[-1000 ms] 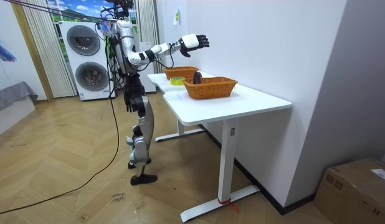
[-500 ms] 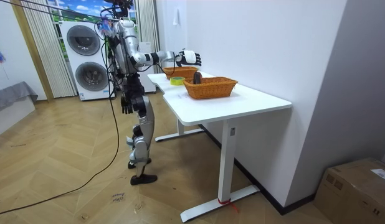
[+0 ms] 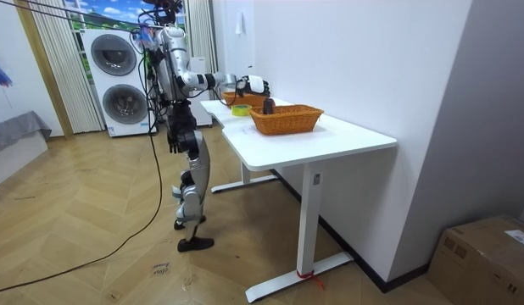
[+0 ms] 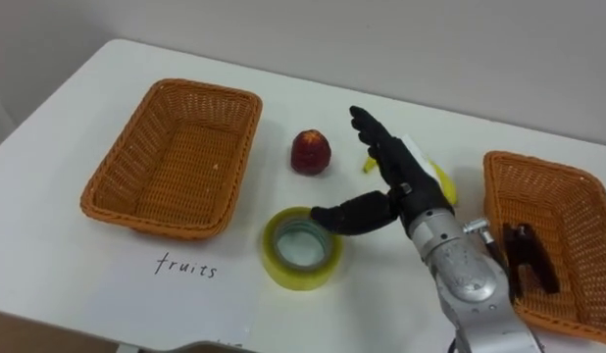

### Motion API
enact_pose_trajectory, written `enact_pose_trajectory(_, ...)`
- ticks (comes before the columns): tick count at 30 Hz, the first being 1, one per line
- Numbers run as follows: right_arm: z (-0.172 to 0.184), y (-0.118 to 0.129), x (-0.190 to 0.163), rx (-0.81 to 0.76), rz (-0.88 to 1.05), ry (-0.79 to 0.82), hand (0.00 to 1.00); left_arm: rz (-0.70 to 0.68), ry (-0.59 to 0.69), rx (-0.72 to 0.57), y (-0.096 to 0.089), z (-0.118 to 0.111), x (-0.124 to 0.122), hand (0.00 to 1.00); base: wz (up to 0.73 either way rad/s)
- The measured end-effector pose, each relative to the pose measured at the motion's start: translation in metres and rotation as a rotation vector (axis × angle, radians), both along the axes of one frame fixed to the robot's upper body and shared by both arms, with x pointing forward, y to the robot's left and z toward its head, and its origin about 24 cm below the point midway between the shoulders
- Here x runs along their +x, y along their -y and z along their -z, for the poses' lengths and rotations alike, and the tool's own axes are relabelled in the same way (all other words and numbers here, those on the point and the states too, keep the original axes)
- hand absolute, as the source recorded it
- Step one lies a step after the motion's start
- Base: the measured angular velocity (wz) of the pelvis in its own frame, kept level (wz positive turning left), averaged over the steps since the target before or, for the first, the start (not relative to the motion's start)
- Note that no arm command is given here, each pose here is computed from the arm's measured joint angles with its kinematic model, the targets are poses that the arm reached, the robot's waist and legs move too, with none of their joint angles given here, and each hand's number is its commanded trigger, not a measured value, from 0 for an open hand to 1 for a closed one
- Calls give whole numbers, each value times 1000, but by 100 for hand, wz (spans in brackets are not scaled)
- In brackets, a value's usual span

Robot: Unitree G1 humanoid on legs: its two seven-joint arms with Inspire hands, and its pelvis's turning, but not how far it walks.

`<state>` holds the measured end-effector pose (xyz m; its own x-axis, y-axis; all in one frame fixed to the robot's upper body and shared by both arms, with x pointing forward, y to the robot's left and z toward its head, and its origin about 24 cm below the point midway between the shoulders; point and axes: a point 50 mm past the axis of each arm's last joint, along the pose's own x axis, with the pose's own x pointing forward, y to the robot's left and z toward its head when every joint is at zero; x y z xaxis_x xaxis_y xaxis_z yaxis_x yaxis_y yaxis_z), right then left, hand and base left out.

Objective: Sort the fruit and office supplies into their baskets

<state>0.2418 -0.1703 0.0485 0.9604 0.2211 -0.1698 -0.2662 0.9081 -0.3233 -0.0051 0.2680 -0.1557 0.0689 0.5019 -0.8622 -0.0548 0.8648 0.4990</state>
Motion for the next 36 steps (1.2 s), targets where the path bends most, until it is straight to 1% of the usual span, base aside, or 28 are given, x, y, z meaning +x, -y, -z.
enact_pose_trajectory(2, 3, -6, -2, 5, -21, -10, 0, 11, 8, -2, 1, 0, 2, 0, 0)
enact_pose_trajectory(7, 6, -9, -4, 9, -36, -24, 0, 11, 16, -4, 1, 0, 4, 0, 0)
enact_pose_trajectory(15, 7, -8, -4, -51, -43, -22, 0, 31, 14, -7, 5, 2, 6, 0, 0)
enact_pose_trajectory(19, 15, -5, -4, -73, -39, -56, 0, 31, 0, 9, 6, 2, 2, 0, 0)
enact_pose_trajectory(25, 16, -5, -4, -78, -38, -56, 0, 30, -2, 13, 7, 2, 2, 0, 0)
enact_pose_trajectory(31, 25, 0, -5, -149, -25, -82, 0, 26, -9, 13, 7, 2, -2, 0, 0)
enact_pose_trajectory(36, 28, 1, -5, -157, -21, -94, 0, 12, -5, 10, 7, 2, -2, 0, 0)
